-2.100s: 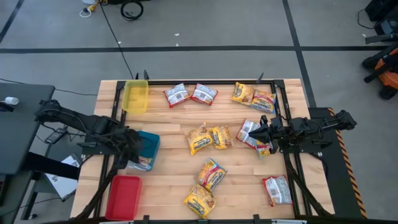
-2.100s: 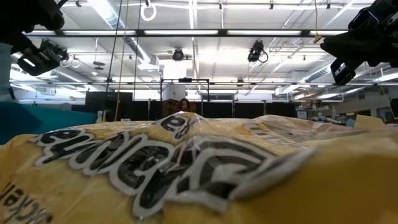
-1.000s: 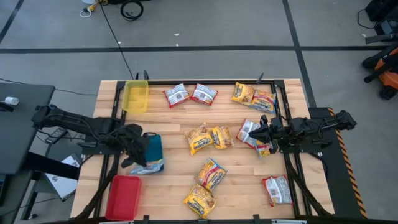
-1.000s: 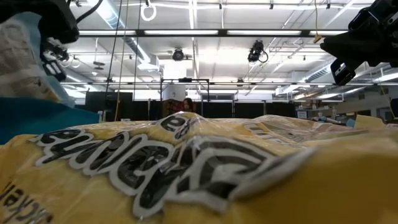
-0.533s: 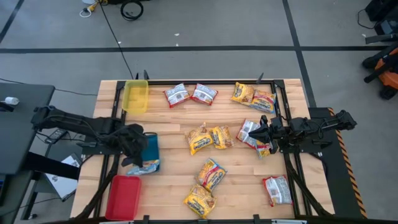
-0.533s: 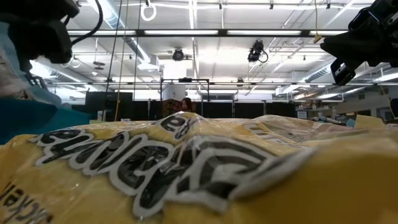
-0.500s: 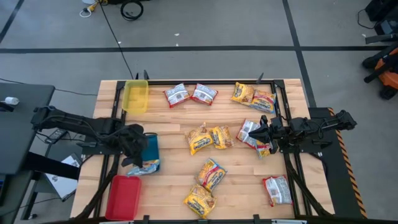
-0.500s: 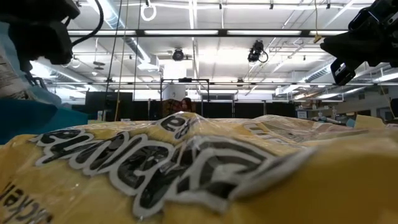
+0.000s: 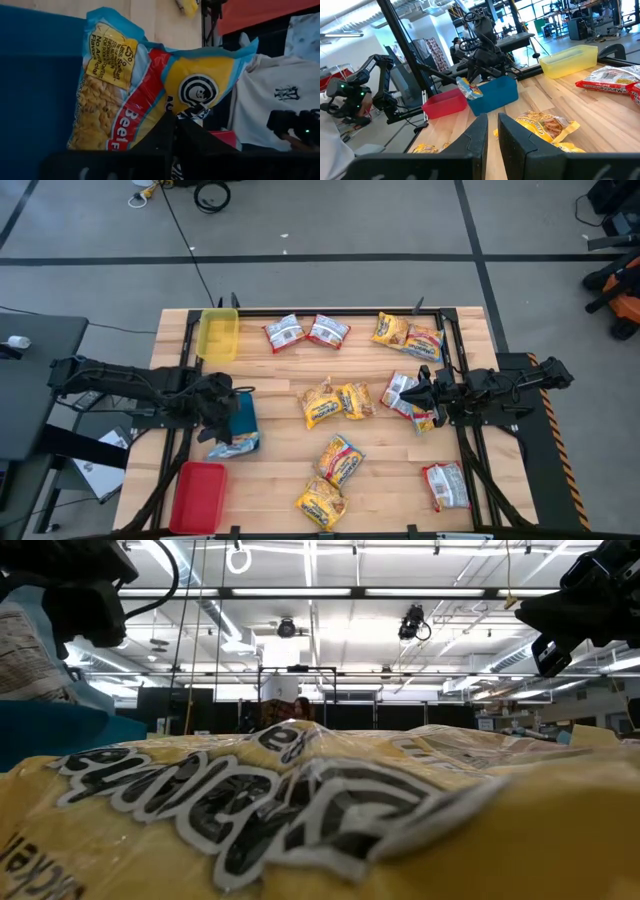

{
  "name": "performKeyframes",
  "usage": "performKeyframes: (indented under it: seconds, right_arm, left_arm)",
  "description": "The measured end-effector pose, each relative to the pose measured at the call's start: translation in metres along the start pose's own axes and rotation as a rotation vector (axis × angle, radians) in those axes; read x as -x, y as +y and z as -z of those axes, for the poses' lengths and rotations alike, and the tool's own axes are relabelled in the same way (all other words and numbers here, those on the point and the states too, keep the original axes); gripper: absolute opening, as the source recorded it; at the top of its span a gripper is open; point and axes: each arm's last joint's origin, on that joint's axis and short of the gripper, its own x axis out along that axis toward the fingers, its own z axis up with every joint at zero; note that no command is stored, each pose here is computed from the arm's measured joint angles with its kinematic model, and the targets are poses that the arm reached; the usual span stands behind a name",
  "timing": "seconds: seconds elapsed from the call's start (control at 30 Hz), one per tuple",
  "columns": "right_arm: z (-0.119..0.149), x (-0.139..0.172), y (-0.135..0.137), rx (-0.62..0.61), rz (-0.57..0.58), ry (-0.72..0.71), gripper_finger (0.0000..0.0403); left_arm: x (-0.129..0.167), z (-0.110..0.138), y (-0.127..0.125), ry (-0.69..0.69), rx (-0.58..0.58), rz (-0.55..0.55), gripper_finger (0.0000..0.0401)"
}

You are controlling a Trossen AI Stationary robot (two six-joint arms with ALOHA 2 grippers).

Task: Sort Maruchan noodles
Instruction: Put the middle left blue noodle pack into the blue bin

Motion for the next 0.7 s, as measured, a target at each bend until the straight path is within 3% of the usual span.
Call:
performKeyframes:
  seconds: [0.27, 0.4, 0.6, 0.7]
  right_arm:
    - [0.000, 0.000, 0.000, 0.000, 0.000, 0.000, 0.0050]
    - [0.000, 0.000, 0.000, 0.000, 0.000, 0.000, 0.0050]
    - [0.000, 0.000, 0.000, 0.000, 0.000, 0.000, 0.0050]
    - [0.000, 0.000, 0.000, 0.000, 0.000, 0.000, 0.0050]
  left_arm:
    - [0.005, -0.009, -0.009, -0.052, -0.049, 0.016, 0.0118]
    - [0.015, -0.021, -0.023, -0.104, -0.088, 0.013, 0.0145]
    - [0.026, -0.025, -0.025, -0.175, -0.130, -0.281, 0.0143]
    - [0.023, -0.022, -0.021, -0.172, -0.134, -0.335, 0.0142]
